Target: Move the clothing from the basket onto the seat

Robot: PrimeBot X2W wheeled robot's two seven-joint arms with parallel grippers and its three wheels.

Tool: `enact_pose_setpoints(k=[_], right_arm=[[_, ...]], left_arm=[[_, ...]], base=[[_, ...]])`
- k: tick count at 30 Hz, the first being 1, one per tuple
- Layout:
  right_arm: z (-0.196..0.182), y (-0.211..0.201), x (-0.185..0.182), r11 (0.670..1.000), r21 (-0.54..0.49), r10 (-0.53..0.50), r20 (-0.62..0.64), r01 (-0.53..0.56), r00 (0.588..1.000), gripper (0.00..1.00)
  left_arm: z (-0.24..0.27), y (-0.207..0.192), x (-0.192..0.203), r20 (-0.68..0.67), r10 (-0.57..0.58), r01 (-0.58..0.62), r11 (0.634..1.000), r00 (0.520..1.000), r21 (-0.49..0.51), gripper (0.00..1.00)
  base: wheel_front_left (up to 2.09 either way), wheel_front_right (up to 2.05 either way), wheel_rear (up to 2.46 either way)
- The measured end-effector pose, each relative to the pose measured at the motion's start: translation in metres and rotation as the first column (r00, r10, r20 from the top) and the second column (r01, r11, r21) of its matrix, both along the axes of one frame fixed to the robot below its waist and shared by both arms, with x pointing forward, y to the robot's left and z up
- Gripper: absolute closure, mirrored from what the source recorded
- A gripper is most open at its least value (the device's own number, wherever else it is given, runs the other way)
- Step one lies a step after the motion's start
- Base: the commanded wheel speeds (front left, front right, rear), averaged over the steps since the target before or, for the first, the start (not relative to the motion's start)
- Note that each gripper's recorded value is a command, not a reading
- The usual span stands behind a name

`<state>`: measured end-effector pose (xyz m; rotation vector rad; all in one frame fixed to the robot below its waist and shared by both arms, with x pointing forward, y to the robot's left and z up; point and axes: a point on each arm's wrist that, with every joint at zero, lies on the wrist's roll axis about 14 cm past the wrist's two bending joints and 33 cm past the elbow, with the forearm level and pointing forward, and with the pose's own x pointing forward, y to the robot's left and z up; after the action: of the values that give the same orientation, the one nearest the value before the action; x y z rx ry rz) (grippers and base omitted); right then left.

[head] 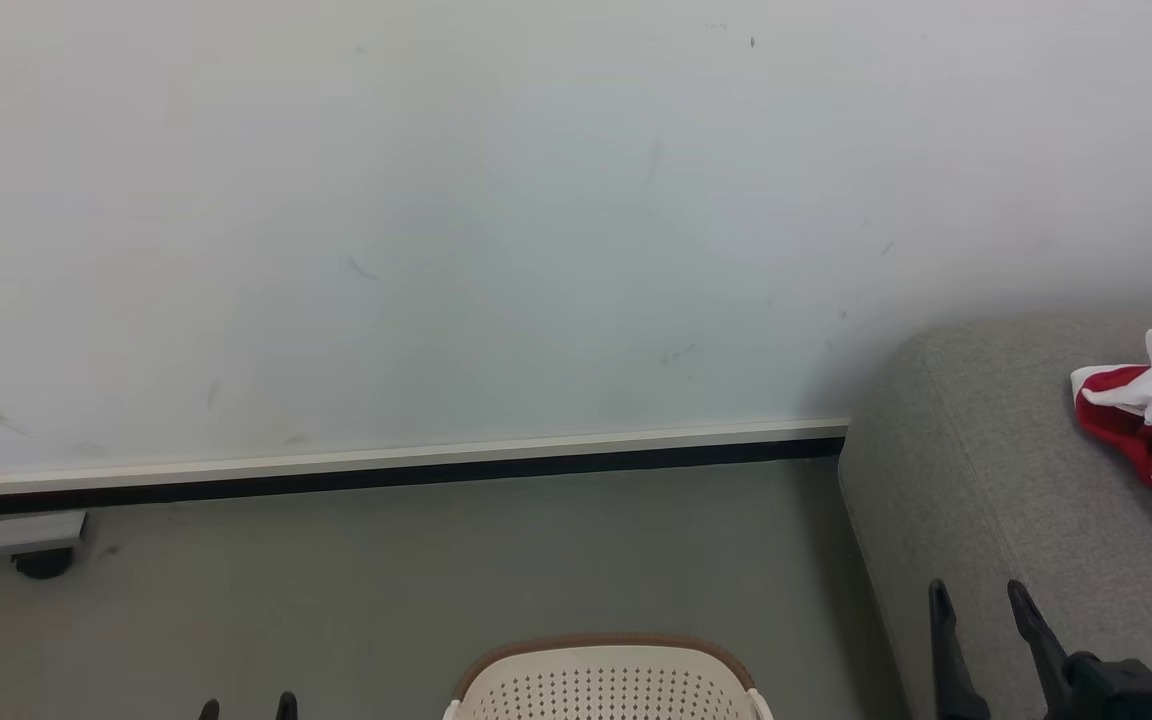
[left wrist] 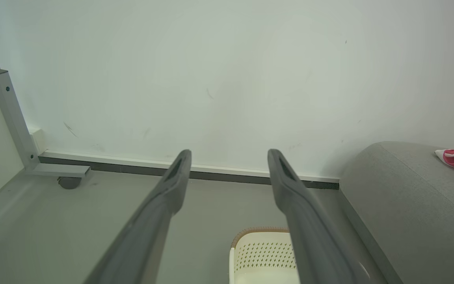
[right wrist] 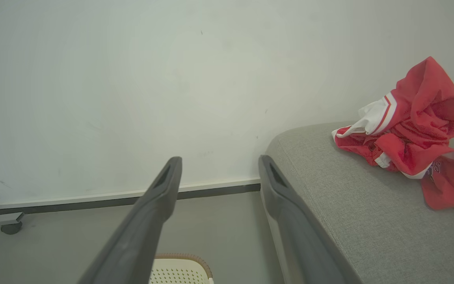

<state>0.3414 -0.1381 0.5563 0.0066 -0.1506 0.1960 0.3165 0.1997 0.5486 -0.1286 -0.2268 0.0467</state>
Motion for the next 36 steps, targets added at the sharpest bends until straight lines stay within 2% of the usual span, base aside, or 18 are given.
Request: enact_pose_setpoints(k=[33,34,36], right_arm=[[-0.019,-0.003,-0.005,1.000,0.027,-0.008,-0.063,0.010,0.998,0.00],[-0.019,-0.003,-0.005,1.000,0.027,-0.008,-0.064,0.010,0.998,1.00],[-0.026,-0.004,-0.007,1.000,0.026,-0.010,-0.085,0.012,0.996,1.00]], left_arm=[[-0.009,-0.005,0.005,-0.026,-0.022,0.022,1.000,0.999,-0.002,0.00],[-0.010,-0.005,0.005,-0.028,-0.023,0.023,1.000,0.999,-0.003,1.00],[-0.016,-0.006,0.005,-0.050,-0.024,0.024,1.000,0.998,-0.007,1.00]], base=[[0.00,0.00,0.00],[0.00,0.00,0.00],[0.00,0.00,0.00]])
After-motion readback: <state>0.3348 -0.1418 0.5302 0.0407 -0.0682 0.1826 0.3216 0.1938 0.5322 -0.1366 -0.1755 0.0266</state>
